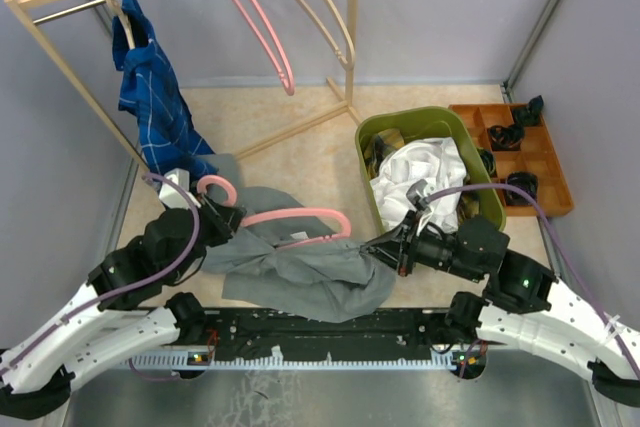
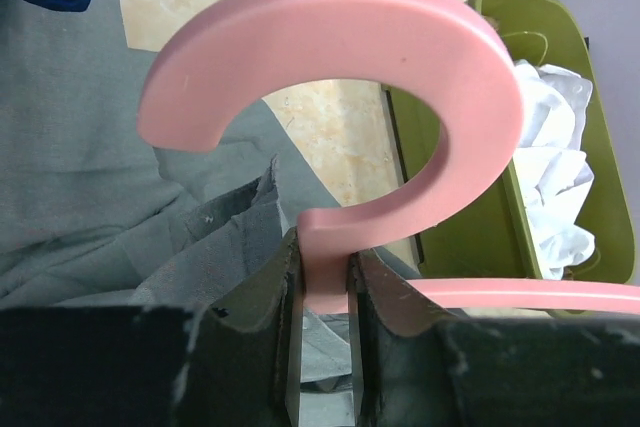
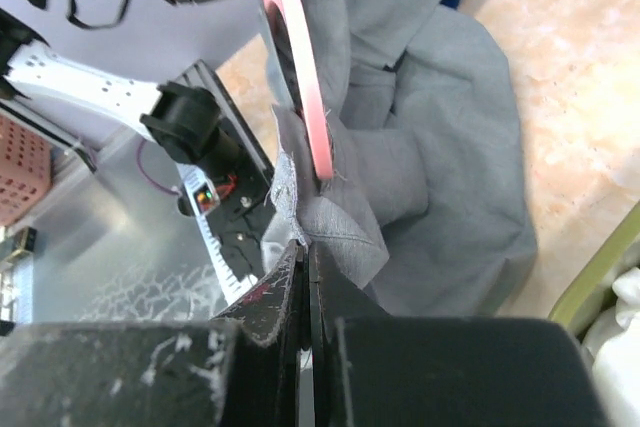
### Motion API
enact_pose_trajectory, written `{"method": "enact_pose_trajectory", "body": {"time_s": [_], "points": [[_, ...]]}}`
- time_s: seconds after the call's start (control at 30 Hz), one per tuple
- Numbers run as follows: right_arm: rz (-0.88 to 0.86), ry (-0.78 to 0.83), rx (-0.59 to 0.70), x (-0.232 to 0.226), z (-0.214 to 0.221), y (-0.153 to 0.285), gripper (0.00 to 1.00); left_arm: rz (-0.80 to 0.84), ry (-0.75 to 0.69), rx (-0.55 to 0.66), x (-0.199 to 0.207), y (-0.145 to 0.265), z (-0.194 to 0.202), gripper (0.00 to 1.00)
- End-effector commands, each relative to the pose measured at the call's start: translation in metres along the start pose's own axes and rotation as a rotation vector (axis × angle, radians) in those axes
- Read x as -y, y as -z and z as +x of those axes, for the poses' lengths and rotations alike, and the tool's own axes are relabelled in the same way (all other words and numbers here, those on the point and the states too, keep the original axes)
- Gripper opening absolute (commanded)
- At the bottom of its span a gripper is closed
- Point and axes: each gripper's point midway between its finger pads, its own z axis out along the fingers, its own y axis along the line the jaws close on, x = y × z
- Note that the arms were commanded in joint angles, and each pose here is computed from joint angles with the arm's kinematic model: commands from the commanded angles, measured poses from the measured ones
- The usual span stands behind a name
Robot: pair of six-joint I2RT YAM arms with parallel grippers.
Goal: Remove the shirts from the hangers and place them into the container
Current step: Remove the shirt from the hanger.
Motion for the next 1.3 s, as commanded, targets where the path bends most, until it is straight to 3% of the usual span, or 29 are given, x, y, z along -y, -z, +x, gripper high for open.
{"method": "enact_pose_trajectory", "body": {"time_s": [0.0, 0.07, 0.13, 0.17, 0.27, 0.43, 0.8, 0.9, 1.1, 1.27], "points": [[0.068, 0.028, -0.065, 0.014, 0.012, -0.001, 0.00, -0.003, 0.028, 0.068, 0.001, 0.003, -0.018, 0.00], [0.104, 0.013, -0.050, 0.020, 0.010, -0.005, 0.03, 0.009, 0.015, 0.060, 0.004, 0.003, -0.016, 0.00], [0.092, -0.001, -0.017, 0.016, 0.002, -0.007, 0.13, 0.016, -0.001, 0.046, 0.006, 0.002, -0.014, 0.00], [0.082, 0.000, 0.004, 0.013, -0.004, -0.007, 0.30, 0.020, -0.009, 0.039, 0.007, 0.002, -0.013, 0.00], [0.074, -0.003, 0.045, 0.007, -0.020, -0.005, 0.53, 0.030, -0.036, 0.018, 0.009, 0.000, -0.009, 0.00], [0.083, 0.007, 0.057, 0.004, -0.034, 0.001, 0.64, 0.048, -0.071, -0.013, 0.013, -0.002, -0.001, 0.00], [0.105, -0.043, -0.016, 0.011, -0.013, -0.020, 0.66, 0.168, -0.139, -0.075, 0.035, -0.005, 0.012, 0.00], [0.057, -0.045, -0.031, 0.003, -0.011, -0.025, 0.60, 0.174, -0.152, -0.091, 0.036, -0.006, 0.015, 0.00], [0.041, -0.036, -0.021, 0.000, -0.013, -0.023, 0.37, 0.172, -0.162, -0.099, 0.035, -0.006, 0.018, 0.00], [0.014, -0.038, -0.052, -0.003, -0.005, -0.025, 0.35, 0.190, -0.165, -0.098, 0.039, -0.006, 0.017, 0.00]]}}
